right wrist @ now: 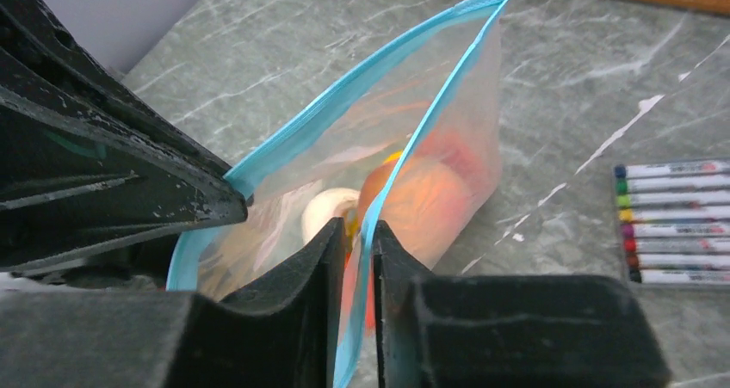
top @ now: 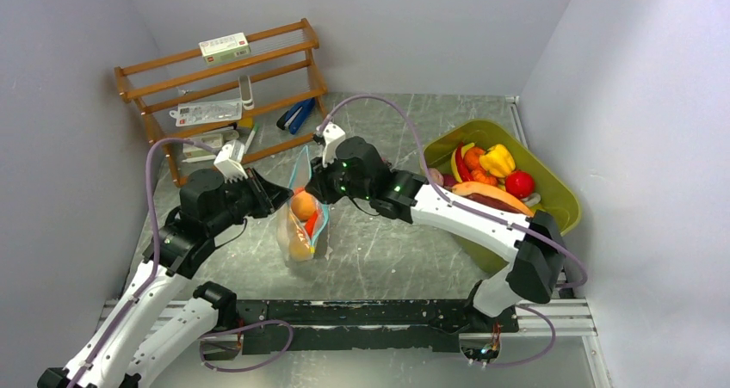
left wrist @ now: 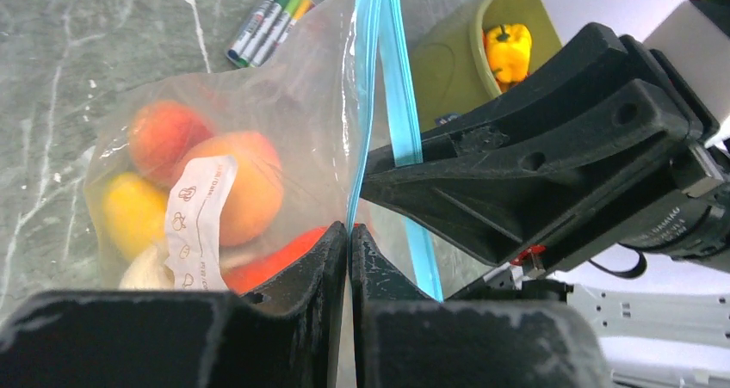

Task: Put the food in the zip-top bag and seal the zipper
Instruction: Adjust the zipper food storage bag at the center of the board.

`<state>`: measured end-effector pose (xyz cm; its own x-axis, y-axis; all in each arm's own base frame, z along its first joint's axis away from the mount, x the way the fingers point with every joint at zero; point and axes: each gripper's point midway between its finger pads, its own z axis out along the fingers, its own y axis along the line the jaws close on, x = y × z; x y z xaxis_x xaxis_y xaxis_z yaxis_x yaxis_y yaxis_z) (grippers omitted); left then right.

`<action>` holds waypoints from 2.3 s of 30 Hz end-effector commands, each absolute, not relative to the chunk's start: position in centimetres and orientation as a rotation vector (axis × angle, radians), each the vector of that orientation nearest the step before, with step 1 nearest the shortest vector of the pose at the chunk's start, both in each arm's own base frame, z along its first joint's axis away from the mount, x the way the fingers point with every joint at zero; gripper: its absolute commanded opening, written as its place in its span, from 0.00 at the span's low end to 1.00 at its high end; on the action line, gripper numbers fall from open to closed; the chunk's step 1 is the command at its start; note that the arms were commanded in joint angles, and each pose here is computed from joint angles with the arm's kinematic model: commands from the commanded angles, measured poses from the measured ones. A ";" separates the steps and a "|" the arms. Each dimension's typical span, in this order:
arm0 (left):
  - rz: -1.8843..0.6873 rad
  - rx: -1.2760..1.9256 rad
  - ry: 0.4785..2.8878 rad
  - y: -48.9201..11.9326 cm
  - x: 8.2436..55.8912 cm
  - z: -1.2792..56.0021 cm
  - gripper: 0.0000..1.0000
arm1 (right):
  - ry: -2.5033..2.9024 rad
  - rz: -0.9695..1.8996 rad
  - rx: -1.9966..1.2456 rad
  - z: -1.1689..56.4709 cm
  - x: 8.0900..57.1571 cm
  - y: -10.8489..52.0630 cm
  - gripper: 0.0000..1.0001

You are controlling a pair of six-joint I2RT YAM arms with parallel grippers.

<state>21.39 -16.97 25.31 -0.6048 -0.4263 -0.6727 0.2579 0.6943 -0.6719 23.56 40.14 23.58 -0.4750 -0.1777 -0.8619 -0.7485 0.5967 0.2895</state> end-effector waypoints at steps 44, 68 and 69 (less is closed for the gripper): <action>-0.772 -0.288 1.865 -13.9 25.0 26.7 0.07 | 1.755 0.782 -0.266 23.4 12.8 41.5 0.54; -0.663 1.111 1.166 -18.8 14.4 35.4 0.63 | 1.407 0.767 -0.984 27.5 13.3 36.6 0.00; -0.669 1.194 1.112 -19.1 13.4 34.7 0.66 | 1.389 0.764 -1.018 27.5 13.3 36.5 0.00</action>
